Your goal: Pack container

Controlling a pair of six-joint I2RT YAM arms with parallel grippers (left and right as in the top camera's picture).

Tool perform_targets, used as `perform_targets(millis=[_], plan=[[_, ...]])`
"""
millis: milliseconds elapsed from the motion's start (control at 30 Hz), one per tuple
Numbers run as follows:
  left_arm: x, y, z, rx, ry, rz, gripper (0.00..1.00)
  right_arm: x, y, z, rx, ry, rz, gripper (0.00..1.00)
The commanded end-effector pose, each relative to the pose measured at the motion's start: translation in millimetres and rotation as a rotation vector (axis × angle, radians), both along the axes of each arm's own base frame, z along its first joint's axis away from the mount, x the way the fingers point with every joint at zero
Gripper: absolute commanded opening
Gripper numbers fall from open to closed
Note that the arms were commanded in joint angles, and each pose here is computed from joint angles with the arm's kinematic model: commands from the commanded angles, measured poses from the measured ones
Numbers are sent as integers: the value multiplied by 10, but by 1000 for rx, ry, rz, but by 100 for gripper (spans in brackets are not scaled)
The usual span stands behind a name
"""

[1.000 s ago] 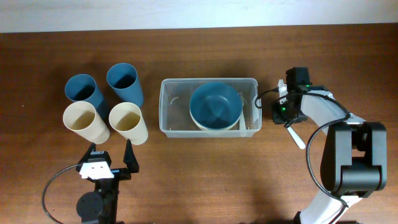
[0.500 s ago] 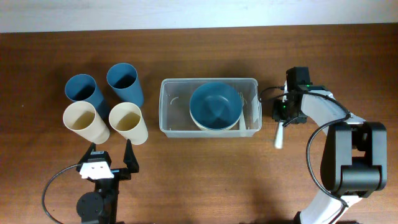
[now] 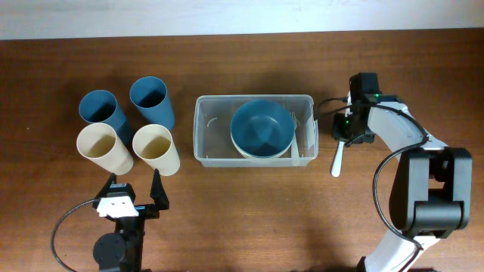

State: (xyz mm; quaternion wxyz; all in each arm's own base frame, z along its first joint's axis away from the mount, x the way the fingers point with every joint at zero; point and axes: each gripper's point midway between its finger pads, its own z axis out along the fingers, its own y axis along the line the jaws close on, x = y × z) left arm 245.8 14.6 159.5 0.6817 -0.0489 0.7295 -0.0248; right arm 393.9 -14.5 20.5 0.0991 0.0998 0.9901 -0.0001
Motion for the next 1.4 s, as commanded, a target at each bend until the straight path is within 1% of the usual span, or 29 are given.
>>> perform_targets(millis=[0,167,300,367,533,767,833,1033,1133,1267,1333,1367], plan=[[-4,-20,-5,15,1,-11,100,22,19,26,8,6,-7,17],[-4,-19,-5,15,1,-11,100,-158,26,-11,17,78,-50,17],[-4,-20,-5,15,1,-11,100,-301,122,-22,71,138,-78,18],[-4,-20,-5,15,1,-11,100,-373,146,-24,86,168,-100,25],[-4,-20,-5,15,1,-11,100,-546,201,-20,112,240,-106,34],[-4,-20,-5,15,1,-11,100,-734,238,-93,131,303,-145,34],[-4,-20,-5,15,1,-11,100,-812,245,-211,135,313,-179,34],[-4,-20,-5,15,1,-11,100,-902,281,-413,156,303,-176,35],[-4,-20,-5,15,1,-11,100,-913,280,-457,156,296,-176,34],[-4,-20,-5,15,1,-11,100,-880,278,-469,156,280,-175,19],[-4,-20,-5,15,1,-11,100,-863,270,-471,154,273,-175,14],[-4,-20,-5,15,1,-11,100,-856,268,-471,153,270,-175,13]])
